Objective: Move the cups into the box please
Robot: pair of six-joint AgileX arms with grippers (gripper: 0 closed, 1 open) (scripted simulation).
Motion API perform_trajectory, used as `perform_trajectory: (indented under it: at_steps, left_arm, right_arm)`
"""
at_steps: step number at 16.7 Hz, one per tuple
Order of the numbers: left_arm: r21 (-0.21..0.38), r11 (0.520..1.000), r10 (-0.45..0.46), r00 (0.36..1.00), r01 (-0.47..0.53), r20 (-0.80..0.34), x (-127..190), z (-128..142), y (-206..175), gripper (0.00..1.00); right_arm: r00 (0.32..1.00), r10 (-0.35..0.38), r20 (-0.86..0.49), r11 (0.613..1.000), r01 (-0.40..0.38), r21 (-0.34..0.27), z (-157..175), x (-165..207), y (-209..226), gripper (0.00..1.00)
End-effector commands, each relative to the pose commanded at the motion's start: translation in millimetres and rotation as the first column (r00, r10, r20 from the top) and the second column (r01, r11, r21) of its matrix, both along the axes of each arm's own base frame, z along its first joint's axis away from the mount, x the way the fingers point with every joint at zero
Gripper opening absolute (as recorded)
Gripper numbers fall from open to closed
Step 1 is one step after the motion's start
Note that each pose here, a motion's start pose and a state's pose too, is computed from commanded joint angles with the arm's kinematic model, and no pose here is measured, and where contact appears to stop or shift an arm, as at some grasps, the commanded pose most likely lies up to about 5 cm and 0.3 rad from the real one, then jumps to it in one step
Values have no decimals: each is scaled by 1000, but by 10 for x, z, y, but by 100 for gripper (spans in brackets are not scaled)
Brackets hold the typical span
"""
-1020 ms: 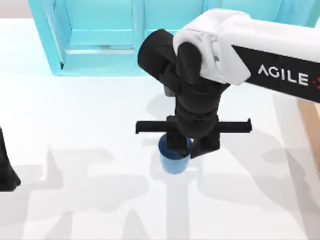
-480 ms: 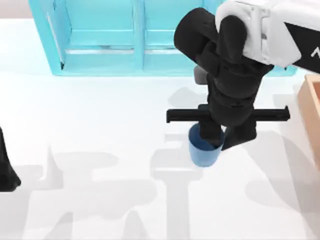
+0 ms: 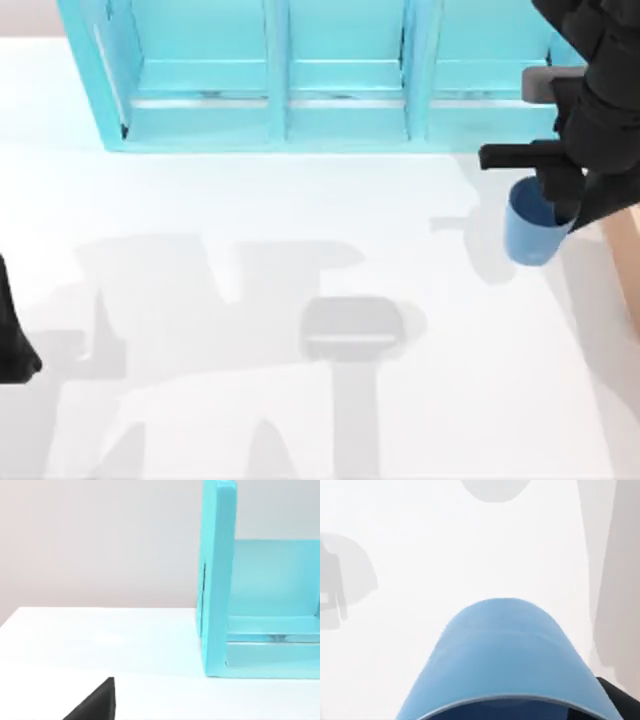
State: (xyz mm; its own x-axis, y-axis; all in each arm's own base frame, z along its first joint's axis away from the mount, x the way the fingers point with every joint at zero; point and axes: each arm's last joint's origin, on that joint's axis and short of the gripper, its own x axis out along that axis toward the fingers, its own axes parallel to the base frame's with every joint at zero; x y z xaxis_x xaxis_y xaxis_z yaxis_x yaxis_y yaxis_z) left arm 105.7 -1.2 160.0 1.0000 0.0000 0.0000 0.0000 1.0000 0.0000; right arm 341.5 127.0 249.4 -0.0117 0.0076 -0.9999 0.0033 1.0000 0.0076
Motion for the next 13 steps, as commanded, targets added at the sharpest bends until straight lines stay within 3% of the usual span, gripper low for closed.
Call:
perform_trajectory:
  at_steps: [3,7,10,13]
  left_arm:
    - [0,1000,0,1000,0,0,0,0,0,100]
    - [0,1000,0,1000,0,0,0,0,0,100]
    - [0,1000,0,1000,0,0,0,0,0,100]
    - [0,1000,0,1000,0,0,0,0,0,100]
  right_arm:
    - [1000,-2,-16,1000,2,4,55,164,-898,0]
    - [1000,-5,-8,1000,5,17,168,26,-2005,0]
    - [1000,-7,12,1000,6,22,252,-168,-2481,0]
    - [1000,-7,23,1000,7,23,288,-257,-2634,0]
